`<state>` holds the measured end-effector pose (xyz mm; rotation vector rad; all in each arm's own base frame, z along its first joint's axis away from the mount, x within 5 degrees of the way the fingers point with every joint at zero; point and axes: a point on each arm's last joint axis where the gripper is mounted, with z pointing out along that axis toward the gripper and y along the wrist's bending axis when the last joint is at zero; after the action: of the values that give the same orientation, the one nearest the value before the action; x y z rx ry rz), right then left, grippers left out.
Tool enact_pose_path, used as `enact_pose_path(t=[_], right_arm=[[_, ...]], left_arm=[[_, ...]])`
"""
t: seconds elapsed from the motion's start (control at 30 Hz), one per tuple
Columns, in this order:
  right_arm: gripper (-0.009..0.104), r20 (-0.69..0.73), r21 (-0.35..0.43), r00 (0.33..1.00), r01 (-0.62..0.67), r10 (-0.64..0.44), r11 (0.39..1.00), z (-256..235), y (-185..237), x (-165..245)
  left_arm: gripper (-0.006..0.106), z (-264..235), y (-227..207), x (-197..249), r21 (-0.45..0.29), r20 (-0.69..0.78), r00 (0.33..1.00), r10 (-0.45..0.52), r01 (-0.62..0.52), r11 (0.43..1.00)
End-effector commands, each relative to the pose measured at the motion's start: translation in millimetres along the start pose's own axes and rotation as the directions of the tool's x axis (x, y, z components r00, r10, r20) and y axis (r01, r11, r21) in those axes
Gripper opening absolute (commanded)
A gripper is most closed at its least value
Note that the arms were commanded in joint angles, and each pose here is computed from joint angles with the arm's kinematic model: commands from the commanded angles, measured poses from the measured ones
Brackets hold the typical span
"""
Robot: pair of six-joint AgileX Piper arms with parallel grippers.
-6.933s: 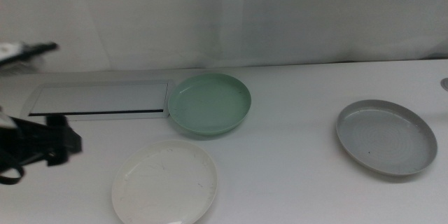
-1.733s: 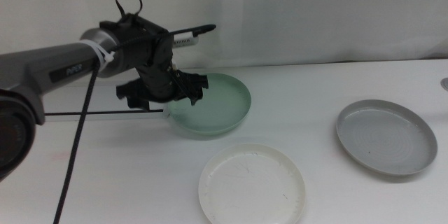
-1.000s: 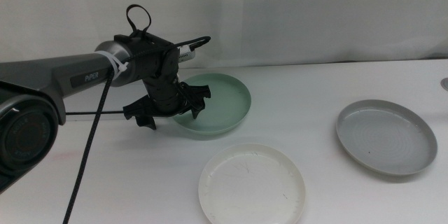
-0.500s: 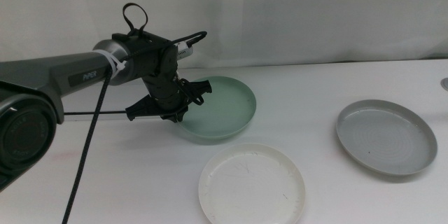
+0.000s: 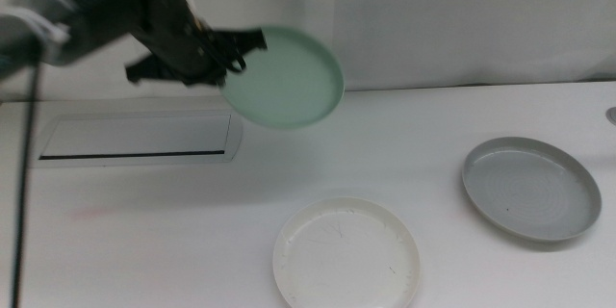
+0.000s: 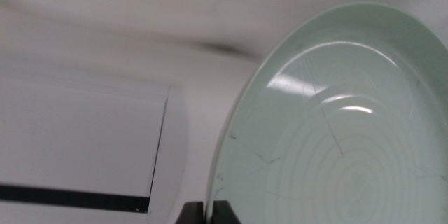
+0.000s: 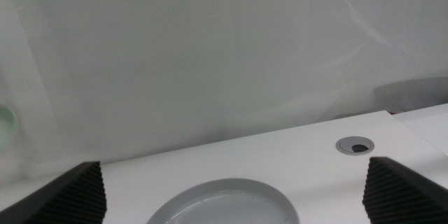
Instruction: Stack the three bowls on top of each other.
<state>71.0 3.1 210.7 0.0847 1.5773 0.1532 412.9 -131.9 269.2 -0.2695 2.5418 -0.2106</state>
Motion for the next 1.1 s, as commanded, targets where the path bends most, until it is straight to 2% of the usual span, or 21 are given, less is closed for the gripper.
enact_pose_path(t=[0.0, 0.3, 0.47, 0.57, 0.77, 1.07], right_arm=[[0.103, -0.030, 0.000, 0.999, 0.011, -0.011, 1.000, -0.5, -1.6, 12.4], [0.103, -0.030, 0.000, 0.999, 0.011, -0.011, 1.000, -0.5, -1.6, 12.4], [0.103, -0.030, 0.000, 0.999, 0.011, -0.011, 1.000, -0.5, -1.6, 12.4], [0.103, -0.030, 0.000, 0.999, 0.011, -0.011, 1.000, -0.5, -1.6, 12.4], [0.103, -0.032, 0.000, 0.999, 0.011, -0.011, 1.000, -0.5, -1.6, 12.6], [0.103, -0.032, 0.000, 0.999, 0.011, -0.011, 1.000, -0.5, -1.6, 12.6]], left_arm=[[-0.003, -32.8, -3.8, -3.5, 0.050, 0.026, 0.997, 0.075, -0.076, 0.996], [-0.003, -106.4, -18.9, 19.9, 0.108, -0.007, 0.939, 0.343, -0.340, 0.934], [-0.003, -109.2, -31.4, 59.7, 0.156, -0.034, 0.905, 0.423, -0.413, 0.897], [-0.003, -98.6, -32.0, 82.4, 0.169, -0.068, 0.896, 0.439, -0.423, 0.890], [-0.003, -71.5, -25.6, 117.7, 0.230, -0.133, 0.907, 0.400, -0.364, 0.903], [-0.003, -45.9, -14.3, 146.5, 0.244, -0.148, 0.917, 0.370, -0.329, 0.912]])
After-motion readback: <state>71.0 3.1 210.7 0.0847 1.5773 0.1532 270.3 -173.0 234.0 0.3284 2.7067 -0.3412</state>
